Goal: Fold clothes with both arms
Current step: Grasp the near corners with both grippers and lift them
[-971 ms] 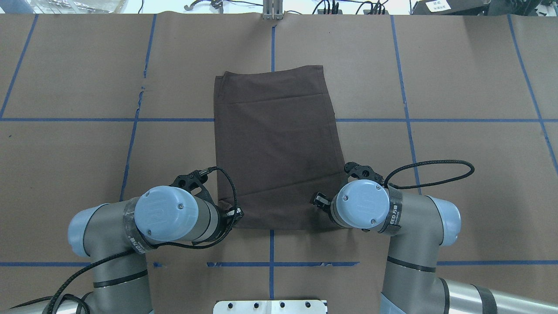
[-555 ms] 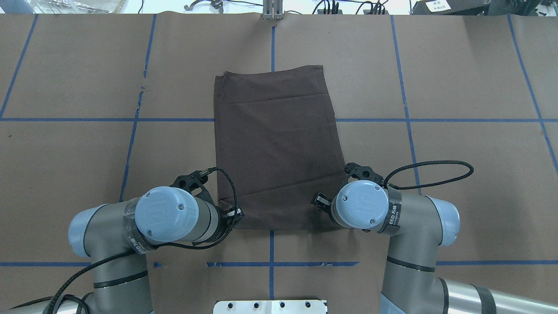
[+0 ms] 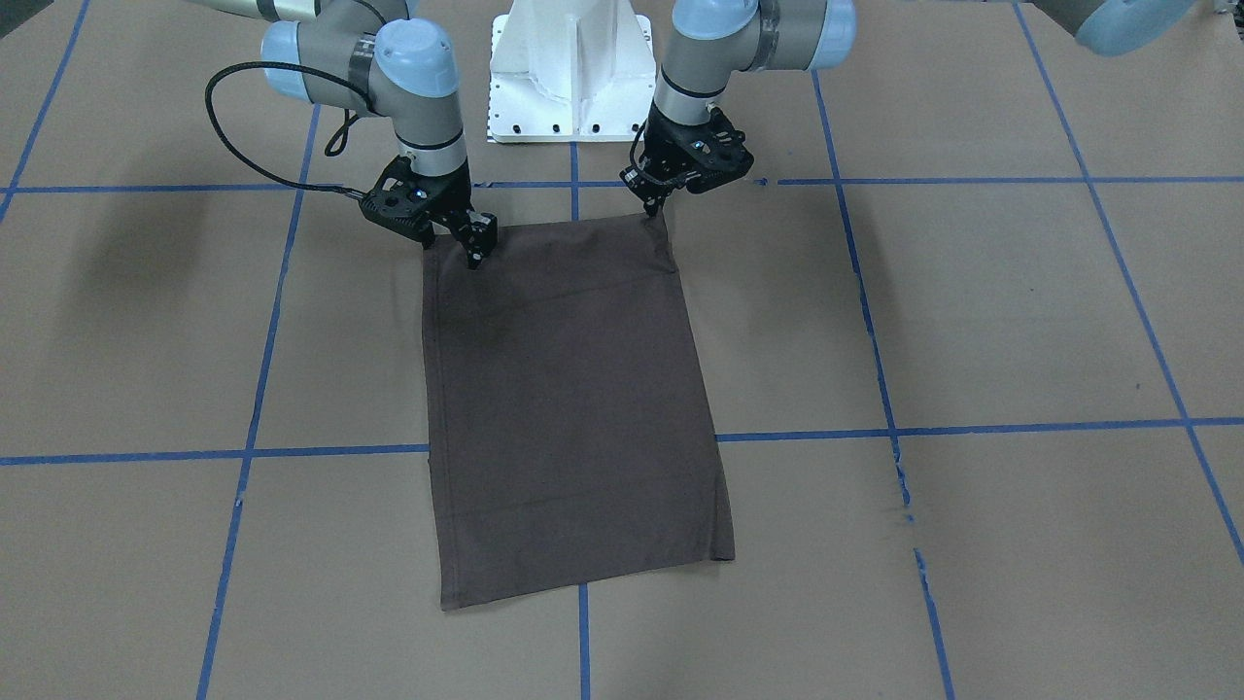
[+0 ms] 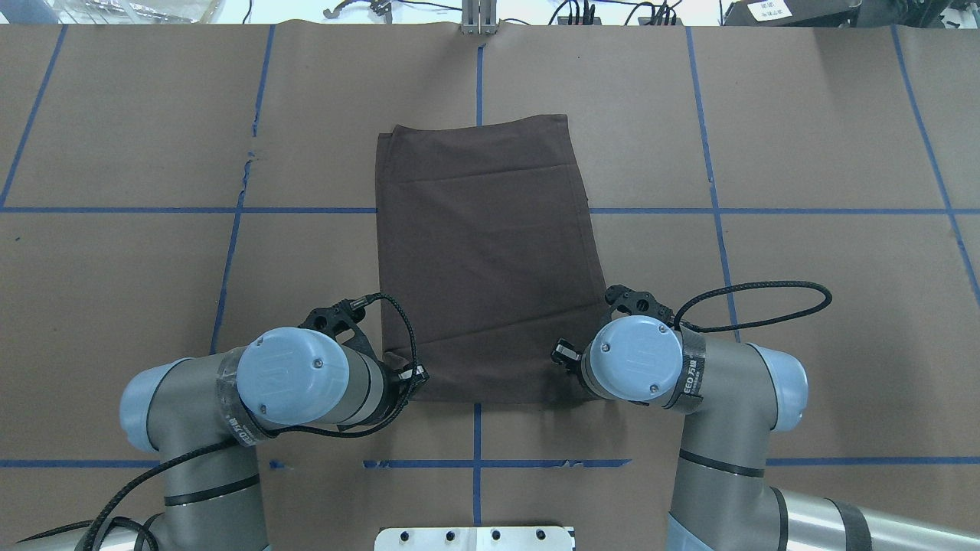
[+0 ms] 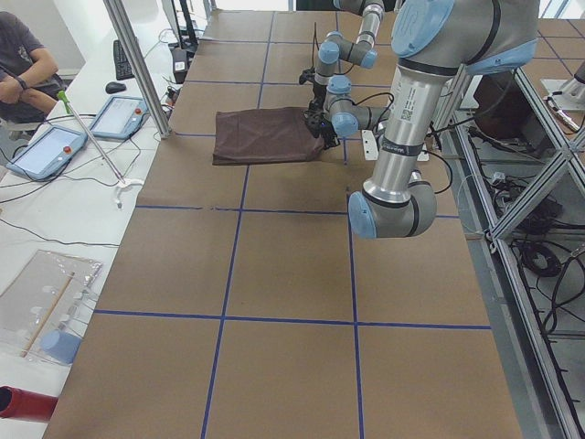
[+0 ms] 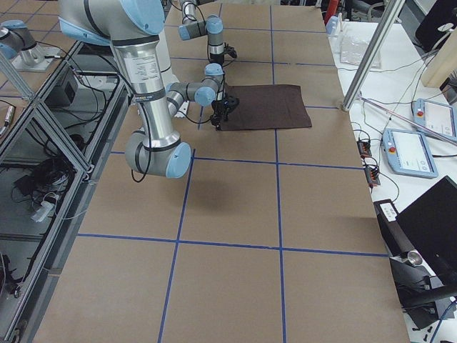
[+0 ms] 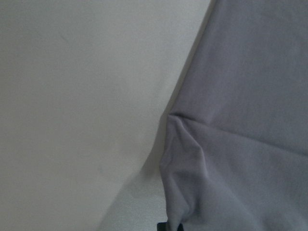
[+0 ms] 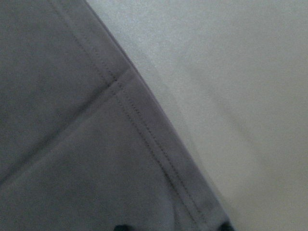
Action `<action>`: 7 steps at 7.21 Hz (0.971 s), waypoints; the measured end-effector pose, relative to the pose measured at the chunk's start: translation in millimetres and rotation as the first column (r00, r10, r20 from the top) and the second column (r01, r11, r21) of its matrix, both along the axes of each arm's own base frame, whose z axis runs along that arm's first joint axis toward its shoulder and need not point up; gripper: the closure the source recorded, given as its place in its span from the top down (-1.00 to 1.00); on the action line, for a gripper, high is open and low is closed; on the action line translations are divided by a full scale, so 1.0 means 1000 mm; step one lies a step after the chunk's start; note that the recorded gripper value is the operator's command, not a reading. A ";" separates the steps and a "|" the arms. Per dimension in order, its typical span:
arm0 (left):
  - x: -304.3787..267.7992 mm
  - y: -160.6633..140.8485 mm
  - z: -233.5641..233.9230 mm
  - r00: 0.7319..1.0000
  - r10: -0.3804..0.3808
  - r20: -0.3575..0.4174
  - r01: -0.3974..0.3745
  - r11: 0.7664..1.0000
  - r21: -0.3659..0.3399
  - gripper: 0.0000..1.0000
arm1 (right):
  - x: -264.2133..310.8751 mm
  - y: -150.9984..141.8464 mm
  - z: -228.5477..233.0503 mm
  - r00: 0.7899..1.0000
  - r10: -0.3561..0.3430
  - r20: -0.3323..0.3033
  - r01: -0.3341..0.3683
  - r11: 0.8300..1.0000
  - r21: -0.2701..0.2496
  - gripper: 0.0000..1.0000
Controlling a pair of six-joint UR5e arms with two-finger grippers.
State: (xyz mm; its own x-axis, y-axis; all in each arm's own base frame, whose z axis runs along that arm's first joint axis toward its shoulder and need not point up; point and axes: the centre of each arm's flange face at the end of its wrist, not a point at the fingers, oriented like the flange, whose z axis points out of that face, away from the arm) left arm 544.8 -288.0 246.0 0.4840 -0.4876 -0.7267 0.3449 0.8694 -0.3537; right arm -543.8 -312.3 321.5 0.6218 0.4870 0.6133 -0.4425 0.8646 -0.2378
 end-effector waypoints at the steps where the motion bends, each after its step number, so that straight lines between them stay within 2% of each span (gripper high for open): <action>1: 0.000 0.000 0.000 1.000 0.000 -0.001 0.000 1.000 0.000 -1.00 | 0.000 0.000 0.000 1.000 -0.005 0.002 0.005 1.000 -0.004 -1.00; 7: 0.000 -0.001 -0.002 1.000 -0.002 -0.003 0.002 1.000 0.001 -1.00 | 0.003 -0.015 -0.028 0.999 0.007 0.051 -0.007 1.000 -0.001 -1.00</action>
